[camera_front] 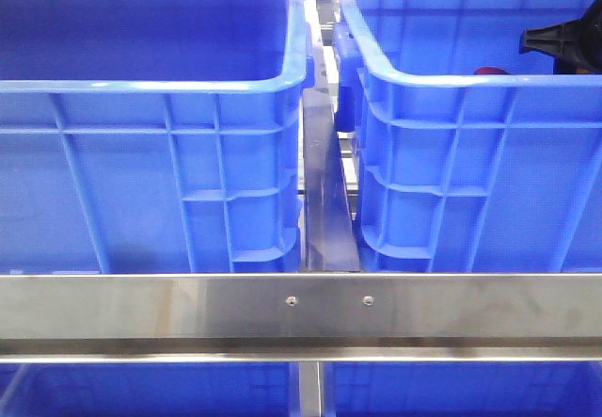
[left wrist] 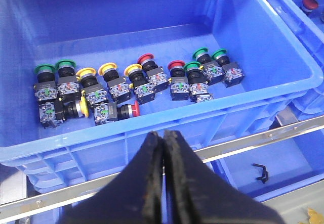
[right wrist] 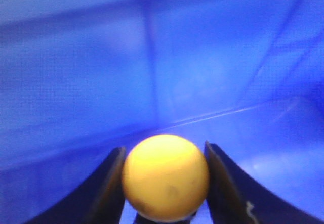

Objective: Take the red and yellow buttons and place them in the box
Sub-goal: 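Lower the yellow button into the bin beside the red one, open right gripper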

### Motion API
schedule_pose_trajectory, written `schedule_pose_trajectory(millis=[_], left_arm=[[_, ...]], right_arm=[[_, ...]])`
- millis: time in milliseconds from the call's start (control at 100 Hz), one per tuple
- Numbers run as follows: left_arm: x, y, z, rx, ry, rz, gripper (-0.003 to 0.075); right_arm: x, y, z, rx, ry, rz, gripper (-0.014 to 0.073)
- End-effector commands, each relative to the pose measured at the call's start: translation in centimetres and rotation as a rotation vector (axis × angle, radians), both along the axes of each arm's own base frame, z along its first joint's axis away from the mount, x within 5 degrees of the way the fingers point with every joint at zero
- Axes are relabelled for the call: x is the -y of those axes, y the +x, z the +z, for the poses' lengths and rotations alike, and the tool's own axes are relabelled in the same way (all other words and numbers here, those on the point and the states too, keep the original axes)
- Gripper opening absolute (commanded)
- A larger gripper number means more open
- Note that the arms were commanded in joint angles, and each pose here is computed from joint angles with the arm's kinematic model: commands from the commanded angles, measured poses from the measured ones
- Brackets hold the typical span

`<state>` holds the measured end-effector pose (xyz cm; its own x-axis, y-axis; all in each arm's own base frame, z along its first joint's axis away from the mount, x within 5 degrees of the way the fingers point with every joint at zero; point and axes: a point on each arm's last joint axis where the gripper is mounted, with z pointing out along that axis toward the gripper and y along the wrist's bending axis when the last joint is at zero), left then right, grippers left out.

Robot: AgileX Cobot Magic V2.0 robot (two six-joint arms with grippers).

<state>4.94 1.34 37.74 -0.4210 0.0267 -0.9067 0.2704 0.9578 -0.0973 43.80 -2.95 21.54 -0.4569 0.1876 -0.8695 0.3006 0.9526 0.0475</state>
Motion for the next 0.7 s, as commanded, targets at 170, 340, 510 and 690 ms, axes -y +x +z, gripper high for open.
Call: schedule_pose_trajectory(millis=[170,340,510,690], left_arm=[[0.2,0.2,1.2,0.081,-0.023,-0.019,-0.0019],[0.2,0.2,1.2,0.081,-0.023,-0.019,-0.0019],[0.2,0.2,1.2,0.081,-0.023,-0.019,-0.0019],[0.2,0.2,1.2,0.081,-0.023,-0.019,-0.0019]], right_arm=[[0.2,-0.1,2.2,0.053,-0.010,0.014,0.0307],[0.1,-0.3,3.2,0.076,-0.005,0.023,0.0495],[0.1,-0.9,5.1,0.120,-0.010,0.017,0.0542],[0.0,-2.0,7.6,0.178,-0.009,0.023,0.0542]])
